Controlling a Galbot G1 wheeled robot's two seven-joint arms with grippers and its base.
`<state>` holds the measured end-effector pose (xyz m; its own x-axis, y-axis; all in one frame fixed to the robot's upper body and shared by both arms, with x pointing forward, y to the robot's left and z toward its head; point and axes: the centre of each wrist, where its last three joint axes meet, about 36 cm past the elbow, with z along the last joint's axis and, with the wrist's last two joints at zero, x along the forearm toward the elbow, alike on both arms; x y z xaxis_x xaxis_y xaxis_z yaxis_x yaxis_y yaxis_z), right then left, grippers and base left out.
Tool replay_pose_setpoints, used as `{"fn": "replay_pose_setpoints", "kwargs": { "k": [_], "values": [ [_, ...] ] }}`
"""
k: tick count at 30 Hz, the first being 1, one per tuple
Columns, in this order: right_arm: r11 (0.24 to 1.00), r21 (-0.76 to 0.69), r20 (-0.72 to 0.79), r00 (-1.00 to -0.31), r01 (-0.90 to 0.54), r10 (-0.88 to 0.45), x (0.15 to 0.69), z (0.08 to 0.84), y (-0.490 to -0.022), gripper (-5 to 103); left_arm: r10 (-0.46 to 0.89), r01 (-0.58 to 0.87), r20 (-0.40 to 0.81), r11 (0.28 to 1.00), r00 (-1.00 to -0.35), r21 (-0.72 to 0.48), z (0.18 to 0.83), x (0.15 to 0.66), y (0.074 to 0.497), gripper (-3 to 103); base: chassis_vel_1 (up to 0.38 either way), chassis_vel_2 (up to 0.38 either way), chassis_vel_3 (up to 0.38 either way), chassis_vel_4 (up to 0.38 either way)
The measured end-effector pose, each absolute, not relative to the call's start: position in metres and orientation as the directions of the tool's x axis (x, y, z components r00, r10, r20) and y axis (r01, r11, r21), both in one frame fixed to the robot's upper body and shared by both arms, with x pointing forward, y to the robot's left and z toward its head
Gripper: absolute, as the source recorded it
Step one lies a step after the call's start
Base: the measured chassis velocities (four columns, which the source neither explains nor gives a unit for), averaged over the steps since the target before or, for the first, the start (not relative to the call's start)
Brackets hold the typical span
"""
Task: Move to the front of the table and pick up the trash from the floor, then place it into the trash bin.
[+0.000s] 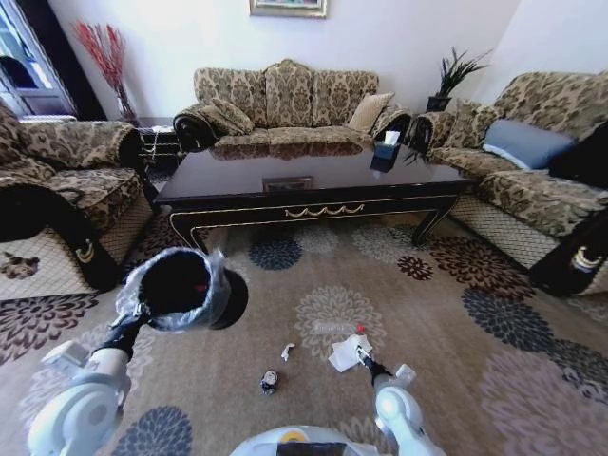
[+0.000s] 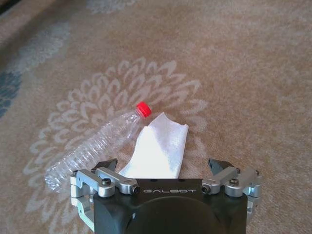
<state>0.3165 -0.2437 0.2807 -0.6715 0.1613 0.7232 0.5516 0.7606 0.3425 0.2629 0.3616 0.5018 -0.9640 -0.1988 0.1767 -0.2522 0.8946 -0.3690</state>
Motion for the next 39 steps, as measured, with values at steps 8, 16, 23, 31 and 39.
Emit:
{"fn": "replay_pose_setpoints", "kwargs": {
  "k": [8,16,23,31,39],
  "values": [
    [0.765,0.318,0.748,-0.644,0.560,0.161,0.331,0.265,-0.247,100,-0.202,-0.260,0.187,0.891,-0.961,-0.373,0.498,0.260,0.359,3,0.000,0.000,0.000,0.000],
    [0.770,0.292,0.773,-0.614,0.567,0.159,0.342,0.243,-0.244,100,-0.202,-0.261,0.191,0.890,-0.961,-0.373,0.497,0.260,0.358,3,0.000,0.000,0.000,0.000],
    [0.778,0.300,0.769,-0.623,0.551,0.145,0.358,0.233,-0.246,100,-0.210,-0.268,0.193,0.895,-0.958,-0.357,0.497,0.261,0.367,3,0.000,0.000,0.000,0.000],
    [0.783,0.301,0.767,-0.626,0.545,0.142,0.376,0.227,-0.245,100,-0.209,-0.264,0.186,0.895,-0.960,-0.360,0.501,0.262,0.368,3,0.000,0.000,0.000,0.000],
    [0.792,0.297,0.769,-0.626,0.533,0.133,0.385,0.220,-0.240,100,-0.200,-0.248,0.161,0.893,-0.966,-0.376,0.513,0.260,0.363,3,0.000,0.000,0.000,0.000]
  ]
}}
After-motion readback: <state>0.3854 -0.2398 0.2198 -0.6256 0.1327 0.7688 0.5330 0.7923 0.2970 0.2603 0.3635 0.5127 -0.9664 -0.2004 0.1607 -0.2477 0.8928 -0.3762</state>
